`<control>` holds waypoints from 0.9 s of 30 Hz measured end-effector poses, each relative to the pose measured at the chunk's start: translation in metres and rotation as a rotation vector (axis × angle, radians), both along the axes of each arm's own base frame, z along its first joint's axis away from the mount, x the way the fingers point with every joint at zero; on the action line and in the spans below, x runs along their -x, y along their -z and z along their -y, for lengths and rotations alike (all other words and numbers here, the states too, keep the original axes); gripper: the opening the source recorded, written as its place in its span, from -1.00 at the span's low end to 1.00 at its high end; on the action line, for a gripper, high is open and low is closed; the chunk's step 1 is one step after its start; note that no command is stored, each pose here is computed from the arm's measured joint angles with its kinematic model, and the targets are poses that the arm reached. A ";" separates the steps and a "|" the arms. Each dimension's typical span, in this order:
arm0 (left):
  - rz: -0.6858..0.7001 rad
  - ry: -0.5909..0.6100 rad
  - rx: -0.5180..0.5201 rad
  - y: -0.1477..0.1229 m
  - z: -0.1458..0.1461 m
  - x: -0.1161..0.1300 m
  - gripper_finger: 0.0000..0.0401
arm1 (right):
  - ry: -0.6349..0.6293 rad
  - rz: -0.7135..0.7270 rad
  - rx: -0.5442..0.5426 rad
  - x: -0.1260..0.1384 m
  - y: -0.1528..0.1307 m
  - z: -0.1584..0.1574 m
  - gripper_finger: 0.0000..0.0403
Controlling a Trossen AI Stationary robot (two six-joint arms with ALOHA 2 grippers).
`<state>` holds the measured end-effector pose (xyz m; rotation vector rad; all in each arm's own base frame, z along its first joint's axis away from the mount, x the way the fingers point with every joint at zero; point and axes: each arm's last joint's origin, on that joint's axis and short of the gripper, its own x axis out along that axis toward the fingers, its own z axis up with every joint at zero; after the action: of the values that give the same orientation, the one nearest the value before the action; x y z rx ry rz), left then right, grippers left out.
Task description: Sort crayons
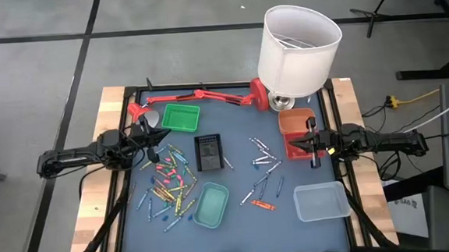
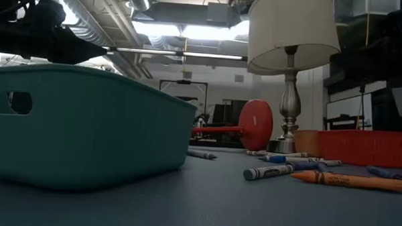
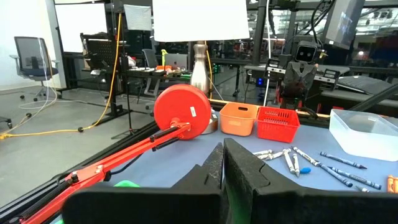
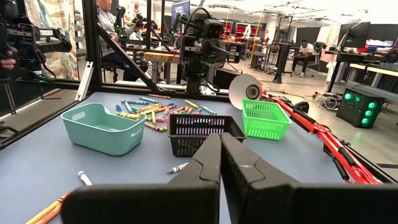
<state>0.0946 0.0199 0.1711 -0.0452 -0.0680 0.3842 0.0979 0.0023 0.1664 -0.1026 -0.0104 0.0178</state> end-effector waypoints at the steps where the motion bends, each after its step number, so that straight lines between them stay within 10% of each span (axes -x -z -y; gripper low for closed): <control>1: -0.001 0.000 0.000 0.000 0.000 0.000 -1.00 | 0.000 0.000 0.000 0.000 0.000 0.000 -0.97; 19: 0.004 0.001 0.001 0.000 0.000 0.000 -1.00 | 0.023 0.214 -0.168 0.002 -0.020 0.001 -0.96; 27: 0.005 0.001 0.001 0.000 0.000 0.000 -1.00 | 0.022 0.323 -0.239 0.007 -0.039 0.002 -0.55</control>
<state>0.0946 0.0199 0.1714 -0.0477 -0.0725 0.3836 0.0910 0.0004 0.2052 0.1341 -0.3330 -0.0224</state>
